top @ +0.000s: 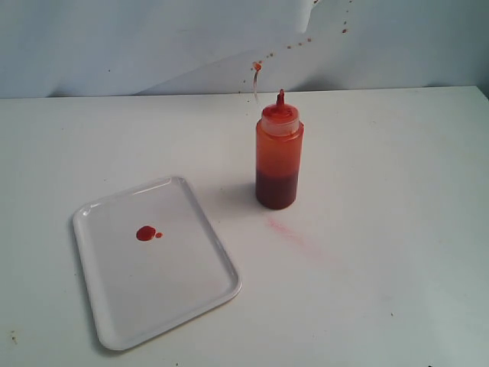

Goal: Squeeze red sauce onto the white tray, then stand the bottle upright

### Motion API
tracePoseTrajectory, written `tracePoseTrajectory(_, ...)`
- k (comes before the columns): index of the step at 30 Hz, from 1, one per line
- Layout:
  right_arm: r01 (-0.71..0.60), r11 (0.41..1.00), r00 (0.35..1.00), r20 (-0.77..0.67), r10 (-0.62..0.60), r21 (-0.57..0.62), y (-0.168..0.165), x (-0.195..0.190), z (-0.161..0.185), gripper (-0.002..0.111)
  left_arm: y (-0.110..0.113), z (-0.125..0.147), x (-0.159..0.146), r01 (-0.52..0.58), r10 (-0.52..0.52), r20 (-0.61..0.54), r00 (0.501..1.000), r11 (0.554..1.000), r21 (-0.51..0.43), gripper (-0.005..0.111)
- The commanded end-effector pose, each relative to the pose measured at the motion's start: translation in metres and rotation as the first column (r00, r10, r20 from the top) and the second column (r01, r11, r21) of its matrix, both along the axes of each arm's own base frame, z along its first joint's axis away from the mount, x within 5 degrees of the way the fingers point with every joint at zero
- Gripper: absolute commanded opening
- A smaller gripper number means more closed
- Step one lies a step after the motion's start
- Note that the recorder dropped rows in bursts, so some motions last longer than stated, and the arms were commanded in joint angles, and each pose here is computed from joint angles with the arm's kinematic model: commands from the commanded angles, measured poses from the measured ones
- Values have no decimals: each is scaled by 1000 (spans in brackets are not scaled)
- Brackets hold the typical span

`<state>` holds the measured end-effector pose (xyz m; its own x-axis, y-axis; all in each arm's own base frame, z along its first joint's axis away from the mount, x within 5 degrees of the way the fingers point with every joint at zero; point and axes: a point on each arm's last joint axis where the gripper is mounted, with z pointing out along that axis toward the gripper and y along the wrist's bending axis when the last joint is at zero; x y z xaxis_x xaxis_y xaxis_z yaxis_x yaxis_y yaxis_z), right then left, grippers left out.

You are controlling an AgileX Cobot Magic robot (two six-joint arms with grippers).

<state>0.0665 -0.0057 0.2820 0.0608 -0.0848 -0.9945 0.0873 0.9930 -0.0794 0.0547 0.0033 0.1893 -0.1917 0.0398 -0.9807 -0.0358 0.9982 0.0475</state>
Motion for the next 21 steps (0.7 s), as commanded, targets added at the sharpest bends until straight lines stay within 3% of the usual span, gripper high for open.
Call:
tracePoseTrajectory(1,-2,1000,1000,-26,2,12,0,2,-17,0,0,-1,0,-3,3,7,1000,1000,-6,0)
tracePoseTrajectory(11,-1,1000,999,-43,1,0,0,3,-25,0,0,-1,0,-3,3,7,1000,1000,-6,0)
tracePoseTrajectory(21,0,1000,988,-156,1,5,0,3,-37,0,0,-1,0,-3,3,7,1000,1000,-6,0)
